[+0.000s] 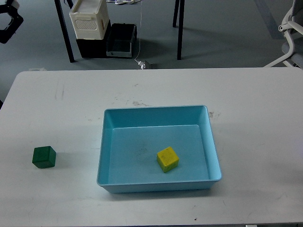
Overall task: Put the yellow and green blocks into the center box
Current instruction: 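Lift the left gripper away from the green cube, then lower the open left gripper onto the green cube and close it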
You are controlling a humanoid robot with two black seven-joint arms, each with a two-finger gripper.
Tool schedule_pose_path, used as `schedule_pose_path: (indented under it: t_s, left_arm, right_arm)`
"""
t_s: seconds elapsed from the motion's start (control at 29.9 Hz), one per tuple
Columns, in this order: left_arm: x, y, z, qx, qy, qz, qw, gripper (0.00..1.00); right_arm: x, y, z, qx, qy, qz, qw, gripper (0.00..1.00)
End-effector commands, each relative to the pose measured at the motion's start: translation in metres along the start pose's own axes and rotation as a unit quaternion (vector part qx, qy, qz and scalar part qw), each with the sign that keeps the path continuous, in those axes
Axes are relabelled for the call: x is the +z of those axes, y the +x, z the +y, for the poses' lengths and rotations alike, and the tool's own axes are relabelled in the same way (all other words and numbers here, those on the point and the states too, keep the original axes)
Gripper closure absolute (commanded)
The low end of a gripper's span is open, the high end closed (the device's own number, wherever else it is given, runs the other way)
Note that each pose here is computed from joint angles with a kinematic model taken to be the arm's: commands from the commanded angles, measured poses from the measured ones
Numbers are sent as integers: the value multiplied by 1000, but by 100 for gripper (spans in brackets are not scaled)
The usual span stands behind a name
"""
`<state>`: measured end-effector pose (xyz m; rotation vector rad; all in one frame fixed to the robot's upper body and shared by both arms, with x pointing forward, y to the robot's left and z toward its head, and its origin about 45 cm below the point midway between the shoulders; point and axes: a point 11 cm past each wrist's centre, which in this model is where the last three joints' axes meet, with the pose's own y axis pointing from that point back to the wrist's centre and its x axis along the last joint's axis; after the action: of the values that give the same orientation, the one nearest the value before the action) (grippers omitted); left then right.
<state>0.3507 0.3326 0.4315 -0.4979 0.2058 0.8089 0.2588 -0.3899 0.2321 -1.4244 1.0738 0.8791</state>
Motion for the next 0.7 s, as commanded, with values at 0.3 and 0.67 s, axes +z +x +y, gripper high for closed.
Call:
schedule_pose_path:
  t_s: [0.3,0.67]
  left_arm:
    - [-31,-30,-51,-78,215,-121,966,0]
    - [-93,-24,-50,-136,383,-280,870,0]
  right_arm:
    - [16,6,3,9,-22,-11,1000,0]
    - [27,8,1,12,-38,-20,999,0]
